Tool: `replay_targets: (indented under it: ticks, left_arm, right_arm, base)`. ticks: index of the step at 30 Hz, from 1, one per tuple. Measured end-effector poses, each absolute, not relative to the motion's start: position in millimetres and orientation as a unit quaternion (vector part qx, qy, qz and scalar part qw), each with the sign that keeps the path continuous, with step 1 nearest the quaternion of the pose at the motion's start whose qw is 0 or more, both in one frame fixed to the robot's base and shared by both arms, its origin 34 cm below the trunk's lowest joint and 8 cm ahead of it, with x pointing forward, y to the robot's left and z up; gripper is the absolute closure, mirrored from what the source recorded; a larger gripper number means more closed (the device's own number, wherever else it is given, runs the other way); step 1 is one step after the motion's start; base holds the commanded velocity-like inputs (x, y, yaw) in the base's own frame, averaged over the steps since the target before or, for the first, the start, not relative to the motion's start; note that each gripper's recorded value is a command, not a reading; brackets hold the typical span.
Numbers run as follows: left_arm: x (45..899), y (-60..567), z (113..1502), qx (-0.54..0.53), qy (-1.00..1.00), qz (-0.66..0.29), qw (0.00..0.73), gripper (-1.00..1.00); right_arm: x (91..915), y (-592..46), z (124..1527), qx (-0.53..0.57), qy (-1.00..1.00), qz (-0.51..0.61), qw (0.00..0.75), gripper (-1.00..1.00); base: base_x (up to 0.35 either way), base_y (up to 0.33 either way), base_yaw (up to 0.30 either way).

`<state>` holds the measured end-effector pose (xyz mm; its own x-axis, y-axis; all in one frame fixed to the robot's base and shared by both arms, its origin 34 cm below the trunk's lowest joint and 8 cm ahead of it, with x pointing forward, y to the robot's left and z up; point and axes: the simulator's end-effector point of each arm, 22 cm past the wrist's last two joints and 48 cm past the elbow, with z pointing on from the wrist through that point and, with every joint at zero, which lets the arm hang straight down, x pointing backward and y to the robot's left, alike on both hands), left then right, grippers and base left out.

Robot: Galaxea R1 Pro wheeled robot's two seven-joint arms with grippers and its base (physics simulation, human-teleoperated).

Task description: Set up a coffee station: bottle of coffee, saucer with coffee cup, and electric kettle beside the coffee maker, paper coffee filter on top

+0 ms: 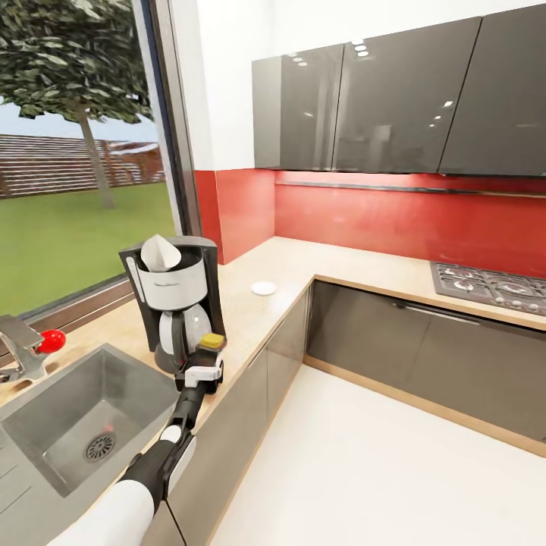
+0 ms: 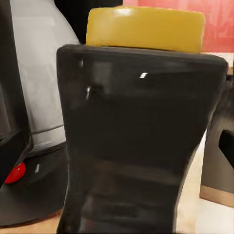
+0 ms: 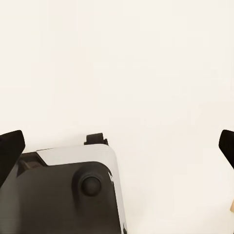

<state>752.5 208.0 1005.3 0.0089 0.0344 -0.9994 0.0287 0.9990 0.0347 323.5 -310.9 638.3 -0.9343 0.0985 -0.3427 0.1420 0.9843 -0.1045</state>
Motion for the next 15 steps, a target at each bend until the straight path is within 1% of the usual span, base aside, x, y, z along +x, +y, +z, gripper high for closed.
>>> replay_targets:
  ticks: [15]
  left_arm:
    - [752.5,208.0,1005.3,0.022,0.704,0.002,0.71,-1.0]
  right_arm:
    - [323.5,-310.9,638.3,0.061,0.981,-0.064,0.171,-1.0]
  base:
    - [0.0,0.0,0.0]
